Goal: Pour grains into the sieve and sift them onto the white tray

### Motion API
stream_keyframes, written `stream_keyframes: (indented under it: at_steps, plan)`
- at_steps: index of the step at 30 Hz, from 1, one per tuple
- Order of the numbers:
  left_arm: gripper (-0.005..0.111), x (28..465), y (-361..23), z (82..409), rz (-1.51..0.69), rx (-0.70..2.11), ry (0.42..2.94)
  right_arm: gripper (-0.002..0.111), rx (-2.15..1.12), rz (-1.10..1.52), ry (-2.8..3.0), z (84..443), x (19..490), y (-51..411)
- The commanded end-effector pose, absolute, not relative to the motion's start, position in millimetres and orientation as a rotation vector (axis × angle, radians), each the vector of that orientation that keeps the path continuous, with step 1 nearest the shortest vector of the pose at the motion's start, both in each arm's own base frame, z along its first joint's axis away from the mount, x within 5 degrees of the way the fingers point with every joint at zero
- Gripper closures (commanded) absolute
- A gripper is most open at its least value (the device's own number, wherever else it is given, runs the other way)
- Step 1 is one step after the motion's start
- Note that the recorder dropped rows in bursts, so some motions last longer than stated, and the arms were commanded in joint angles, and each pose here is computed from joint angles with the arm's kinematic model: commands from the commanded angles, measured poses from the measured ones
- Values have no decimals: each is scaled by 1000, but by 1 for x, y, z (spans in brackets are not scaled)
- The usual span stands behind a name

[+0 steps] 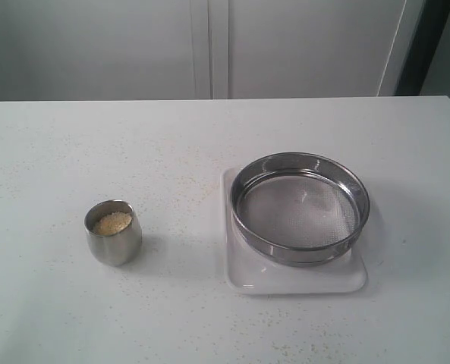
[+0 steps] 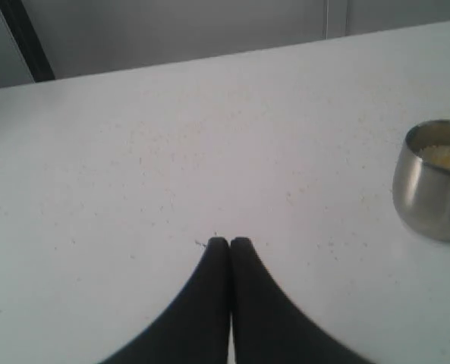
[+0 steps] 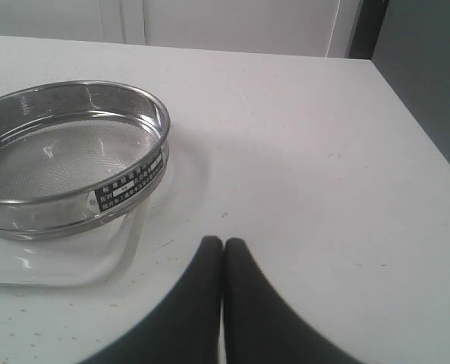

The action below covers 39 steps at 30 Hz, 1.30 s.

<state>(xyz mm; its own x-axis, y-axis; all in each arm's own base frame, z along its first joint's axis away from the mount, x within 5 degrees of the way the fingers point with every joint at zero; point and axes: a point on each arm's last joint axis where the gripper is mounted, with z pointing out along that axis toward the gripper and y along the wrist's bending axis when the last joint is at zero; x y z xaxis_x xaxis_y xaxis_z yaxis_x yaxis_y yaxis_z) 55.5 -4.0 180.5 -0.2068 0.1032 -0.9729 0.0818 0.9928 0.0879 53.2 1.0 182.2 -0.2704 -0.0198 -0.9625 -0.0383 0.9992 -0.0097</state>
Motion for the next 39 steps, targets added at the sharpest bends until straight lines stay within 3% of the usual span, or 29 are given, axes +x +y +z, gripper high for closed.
stream_keyframes:
  at_steps: [1,39]
  plan:
    - [107,57,-3,188,24,119,1683,108,-45,13,1830,182,53,1]
    - [107,57,-2,204,36,98,1503,108,-44,15,1830,182,53,1]
